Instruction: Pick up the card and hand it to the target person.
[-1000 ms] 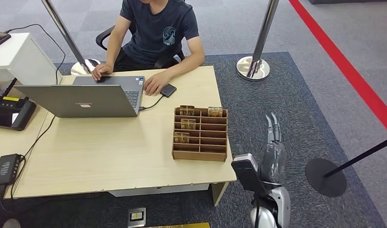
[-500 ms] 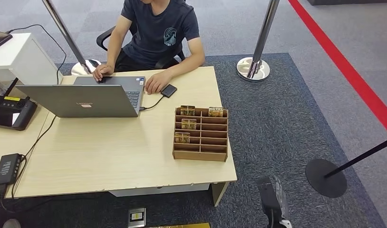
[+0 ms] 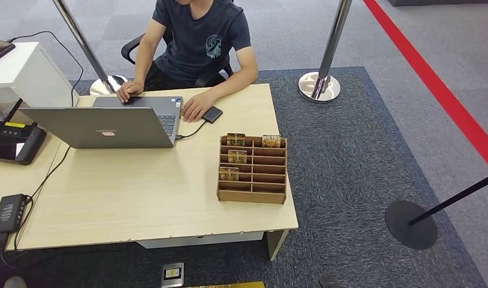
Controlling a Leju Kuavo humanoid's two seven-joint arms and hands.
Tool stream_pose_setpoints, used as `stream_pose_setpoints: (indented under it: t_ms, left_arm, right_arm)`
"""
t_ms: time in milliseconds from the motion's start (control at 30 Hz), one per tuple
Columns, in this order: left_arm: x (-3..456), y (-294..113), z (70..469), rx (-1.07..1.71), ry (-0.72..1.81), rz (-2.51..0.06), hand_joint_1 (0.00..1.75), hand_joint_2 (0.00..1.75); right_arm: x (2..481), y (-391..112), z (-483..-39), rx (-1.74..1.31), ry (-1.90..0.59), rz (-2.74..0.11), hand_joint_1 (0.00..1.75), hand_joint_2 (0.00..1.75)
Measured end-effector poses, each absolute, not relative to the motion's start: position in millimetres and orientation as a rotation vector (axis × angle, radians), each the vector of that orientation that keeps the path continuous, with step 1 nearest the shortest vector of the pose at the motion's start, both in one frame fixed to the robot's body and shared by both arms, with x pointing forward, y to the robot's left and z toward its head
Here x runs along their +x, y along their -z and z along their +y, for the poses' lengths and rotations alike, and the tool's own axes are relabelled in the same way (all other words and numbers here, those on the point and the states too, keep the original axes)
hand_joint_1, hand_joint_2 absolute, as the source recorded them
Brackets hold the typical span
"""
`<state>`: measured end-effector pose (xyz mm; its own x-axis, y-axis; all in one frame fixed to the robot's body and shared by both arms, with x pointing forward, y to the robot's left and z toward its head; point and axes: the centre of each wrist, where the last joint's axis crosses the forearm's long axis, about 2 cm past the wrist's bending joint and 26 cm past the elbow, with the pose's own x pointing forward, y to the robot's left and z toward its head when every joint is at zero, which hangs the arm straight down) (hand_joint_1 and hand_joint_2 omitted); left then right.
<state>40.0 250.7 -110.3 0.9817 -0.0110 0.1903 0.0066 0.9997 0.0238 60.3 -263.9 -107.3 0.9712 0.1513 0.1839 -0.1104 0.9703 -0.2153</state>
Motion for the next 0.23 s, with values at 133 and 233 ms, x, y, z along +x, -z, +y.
stream_pose_setpoints:
  t_ms: [133, 233]
  left_arm:
    - [41.9, 110.3, 252.6, 0.016, 0.031, -0.181, 0.0, 0.44]
    - [43.6, 110.2, 253.6, 0.016, 0.036, -0.18, 0.0, 1.75]
  right_arm:
    - [57.9, 107.7, -255.7, -0.154, -0.13, -0.138, 0.0, 0.0]
    - [57.2, 107.7, -252.1, -0.138, -0.131, -0.121, 0.0, 0.0]
